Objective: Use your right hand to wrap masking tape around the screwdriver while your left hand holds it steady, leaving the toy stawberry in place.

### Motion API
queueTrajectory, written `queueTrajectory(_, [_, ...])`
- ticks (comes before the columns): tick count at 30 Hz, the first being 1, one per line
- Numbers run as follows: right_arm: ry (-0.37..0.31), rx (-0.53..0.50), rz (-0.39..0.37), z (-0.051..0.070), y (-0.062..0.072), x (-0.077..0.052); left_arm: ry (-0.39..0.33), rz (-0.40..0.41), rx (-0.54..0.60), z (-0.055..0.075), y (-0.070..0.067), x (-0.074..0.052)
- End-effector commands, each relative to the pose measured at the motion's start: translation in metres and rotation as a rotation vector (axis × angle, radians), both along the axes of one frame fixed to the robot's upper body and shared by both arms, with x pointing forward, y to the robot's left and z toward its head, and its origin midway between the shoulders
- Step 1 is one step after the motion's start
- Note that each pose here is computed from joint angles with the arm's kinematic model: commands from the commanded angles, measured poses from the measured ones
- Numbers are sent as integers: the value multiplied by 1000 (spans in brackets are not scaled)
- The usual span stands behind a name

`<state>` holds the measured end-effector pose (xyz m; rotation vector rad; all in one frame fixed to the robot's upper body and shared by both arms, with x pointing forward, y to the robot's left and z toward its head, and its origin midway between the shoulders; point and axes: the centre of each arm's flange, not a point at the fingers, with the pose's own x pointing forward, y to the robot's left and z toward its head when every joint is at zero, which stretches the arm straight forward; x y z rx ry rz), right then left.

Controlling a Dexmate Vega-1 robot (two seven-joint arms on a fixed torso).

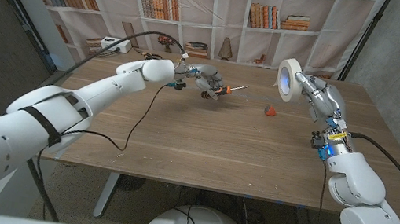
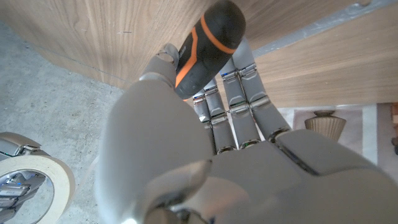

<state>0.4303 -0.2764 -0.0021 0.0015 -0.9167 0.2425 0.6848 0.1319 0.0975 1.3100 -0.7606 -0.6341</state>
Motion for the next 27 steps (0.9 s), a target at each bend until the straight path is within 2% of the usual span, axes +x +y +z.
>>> queueTrajectory(1, [-32,-43,24,9,17,3,113,-77,6,-5,-31,6])
queueTrajectory(12, [-24,-29,53,7,25,14,180,-96,14,-9,-55,9])
queueTrajectory(17, [2,-40,59,5,28,15,201,-97,1,-12,-62,10])
queueTrajectory(27, [3,-43,65,5,31,18,234,-132,-7,-12,-72,6])
